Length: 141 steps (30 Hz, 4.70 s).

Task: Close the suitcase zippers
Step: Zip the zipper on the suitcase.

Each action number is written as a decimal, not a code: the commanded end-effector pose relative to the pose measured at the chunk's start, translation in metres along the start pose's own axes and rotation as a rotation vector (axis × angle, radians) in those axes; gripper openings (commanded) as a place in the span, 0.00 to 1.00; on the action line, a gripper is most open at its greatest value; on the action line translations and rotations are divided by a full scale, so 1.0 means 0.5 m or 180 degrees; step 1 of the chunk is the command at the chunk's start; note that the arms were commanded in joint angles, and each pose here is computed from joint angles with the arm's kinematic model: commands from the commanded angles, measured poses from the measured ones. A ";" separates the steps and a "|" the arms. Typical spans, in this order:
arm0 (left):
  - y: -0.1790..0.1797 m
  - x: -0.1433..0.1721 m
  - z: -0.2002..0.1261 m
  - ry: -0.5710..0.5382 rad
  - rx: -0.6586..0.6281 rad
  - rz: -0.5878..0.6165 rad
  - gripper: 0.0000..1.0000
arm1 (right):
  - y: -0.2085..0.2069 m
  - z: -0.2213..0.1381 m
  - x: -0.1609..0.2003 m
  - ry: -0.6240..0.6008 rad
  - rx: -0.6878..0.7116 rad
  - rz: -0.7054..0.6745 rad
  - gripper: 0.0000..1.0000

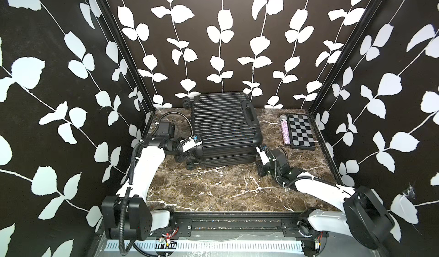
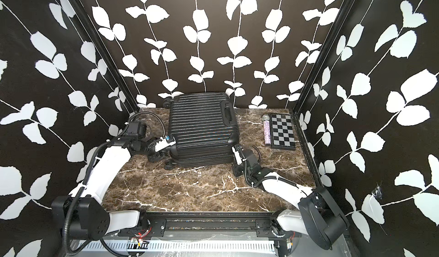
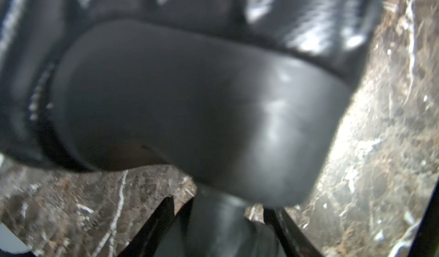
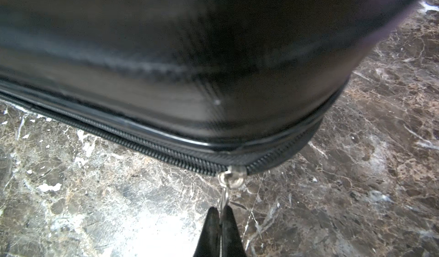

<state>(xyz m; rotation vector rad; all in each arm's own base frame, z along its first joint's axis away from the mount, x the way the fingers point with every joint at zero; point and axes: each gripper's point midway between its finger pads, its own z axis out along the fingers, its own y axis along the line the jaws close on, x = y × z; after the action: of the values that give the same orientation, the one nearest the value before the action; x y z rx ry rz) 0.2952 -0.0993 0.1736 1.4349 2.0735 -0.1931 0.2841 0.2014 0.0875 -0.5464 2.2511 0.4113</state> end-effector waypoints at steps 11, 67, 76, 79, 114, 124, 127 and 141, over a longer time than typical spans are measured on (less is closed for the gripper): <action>-0.033 -0.122 -0.026 -0.0790 -0.0233 -0.0502 0.04 | 0.108 0.004 -0.021 0.0008 -0.0731 -0.0255 0.00; -0.132 -0.288 -0.024 -0.1713 -0.0514 -0.1864 0.00 | 0.464 0.017 -0.094 -0.0538 -0.1617 -0.0309 0.00; -0.138 -0.314 -0.023 -0.1826 -0.0525 -0.1924 0.00 | 0.485 0.006 -0.114 -0.0746 -0.1686 -0.0250 0.00; -0.140 -0.318 -0.024 -0.1837 -0.0533 -0.1921 0.00 | 0.490 0.000 -0.118 -0.0802 -0.1710 -0.0221 0.00; -0.175 -0.349 -0.028 -0.2031 -0.0558 -0.2110 0.00 | 0.560 0.008 -0.139 -0.1232 -0.2061 0.0202 0.00; -0.177 -0.356 -0.029 -0.2046 -0.0534 -0.2106 0.00 | 0.562 0.009 -0.152 -0.1314 -0.2088 0.0344 0.00; -0.179 -0.359 -0.028 -0.2049 -0.0505 -0.2100 0.00 | 0.570 0.008 -0.159 -0.1357 -0.2160 0.0400 0.00; -0.184 -0.364 -0.020 -0.2014 -0.0468 -0.2083 0.00 | 0.580 0.009 -0.161 -0.1395 -0.2241 0.0468 0.00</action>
<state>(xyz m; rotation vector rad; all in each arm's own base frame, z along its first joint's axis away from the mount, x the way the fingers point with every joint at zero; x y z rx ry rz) 0.2588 -0.2222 0.1809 0.4819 2.1248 -0.3019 0.2309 0.4281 0.1128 -0.4104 1.9206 1.0209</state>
